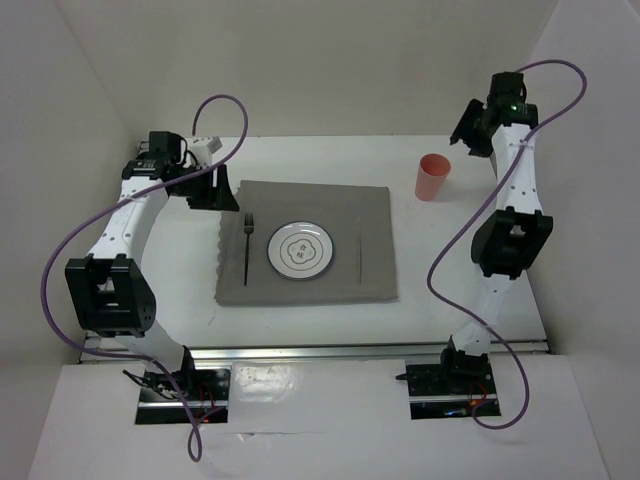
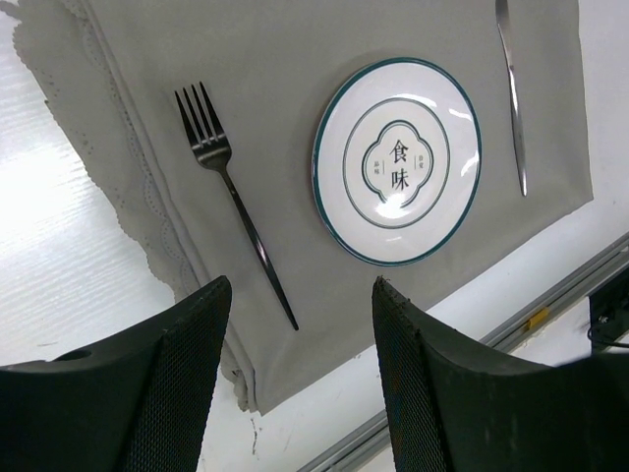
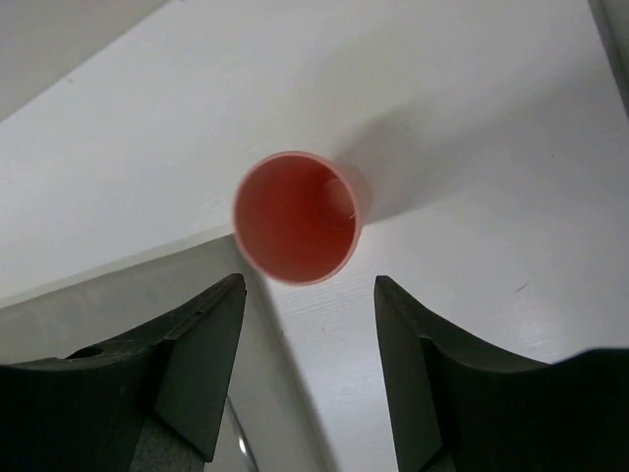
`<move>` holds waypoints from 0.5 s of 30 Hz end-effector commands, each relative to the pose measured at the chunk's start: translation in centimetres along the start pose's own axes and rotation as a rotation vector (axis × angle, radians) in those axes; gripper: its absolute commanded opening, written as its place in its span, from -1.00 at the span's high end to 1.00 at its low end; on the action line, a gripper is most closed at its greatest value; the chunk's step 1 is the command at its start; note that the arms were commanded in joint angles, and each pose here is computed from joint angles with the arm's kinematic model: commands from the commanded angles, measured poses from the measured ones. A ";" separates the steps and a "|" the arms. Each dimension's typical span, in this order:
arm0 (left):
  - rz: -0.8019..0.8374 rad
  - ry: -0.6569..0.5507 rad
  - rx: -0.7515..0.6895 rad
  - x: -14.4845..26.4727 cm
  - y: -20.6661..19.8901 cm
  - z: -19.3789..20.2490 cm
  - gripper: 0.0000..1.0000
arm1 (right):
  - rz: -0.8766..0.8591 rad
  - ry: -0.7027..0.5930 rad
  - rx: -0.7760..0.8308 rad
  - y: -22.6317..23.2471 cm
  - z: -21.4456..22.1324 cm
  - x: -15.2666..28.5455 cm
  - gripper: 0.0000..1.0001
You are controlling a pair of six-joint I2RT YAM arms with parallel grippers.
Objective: Set the dinner table for one person
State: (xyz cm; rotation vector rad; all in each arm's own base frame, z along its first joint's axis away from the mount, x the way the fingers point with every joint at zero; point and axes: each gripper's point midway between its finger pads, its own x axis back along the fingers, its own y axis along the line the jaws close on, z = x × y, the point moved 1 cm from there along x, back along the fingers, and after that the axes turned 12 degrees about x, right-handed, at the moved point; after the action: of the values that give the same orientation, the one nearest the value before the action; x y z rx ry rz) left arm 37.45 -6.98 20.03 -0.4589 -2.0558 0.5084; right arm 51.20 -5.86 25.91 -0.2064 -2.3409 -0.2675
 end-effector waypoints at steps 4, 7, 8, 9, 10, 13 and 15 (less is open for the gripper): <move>-0.009 -0.045 -0.043 1.2 -0.3 -0.2 -0.32 | -0.050 0.077 -0.019 -0.7 1.7 -5.2 -0.20; -0.009 -0.045 -0.043 1.2 -0.3 -0.2 -0.32 | -0.044 0.126 -0.024 -1.0 3.4 -7.2 -0.20; -0.009 -0.045 -0.043 1.2 -0.3 -0.2 -0.32 | -0.044 0.126 -0.024 -1.0 3.5 -7.5 -0.17; -0.009 -0.045 -0.043 1.2 -0.3 -0.2 -0.32 | -0.035 0.126 -0.023 -1.2 3.6 -8.0 -0.17; -0.009 -0.045 -0.043 1.2 -0.3 -0.2 -0.32 | -0.034 0.128 -0.023 -1.3 3.7 -8.2 -0.15; -0.009 -0.045 -0.043 1.2 -0.3 -0.2 -0.32 | -0.052 0.153 -0.027 -1.1 4.5 -9.1 -0.08; -0.010 -0.036 -0.037 0.9 -0.1 -0.1 -0.32 | -0.051 0.163 -0.028 -1.1 4.9 -9.5 0.22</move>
State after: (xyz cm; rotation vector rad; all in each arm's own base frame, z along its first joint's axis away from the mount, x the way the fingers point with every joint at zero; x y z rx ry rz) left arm 36.92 -6.80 19.73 -0.4419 -2.0547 0.5015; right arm 53.09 -6.70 14.76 -0.1603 -2.1246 -0.3285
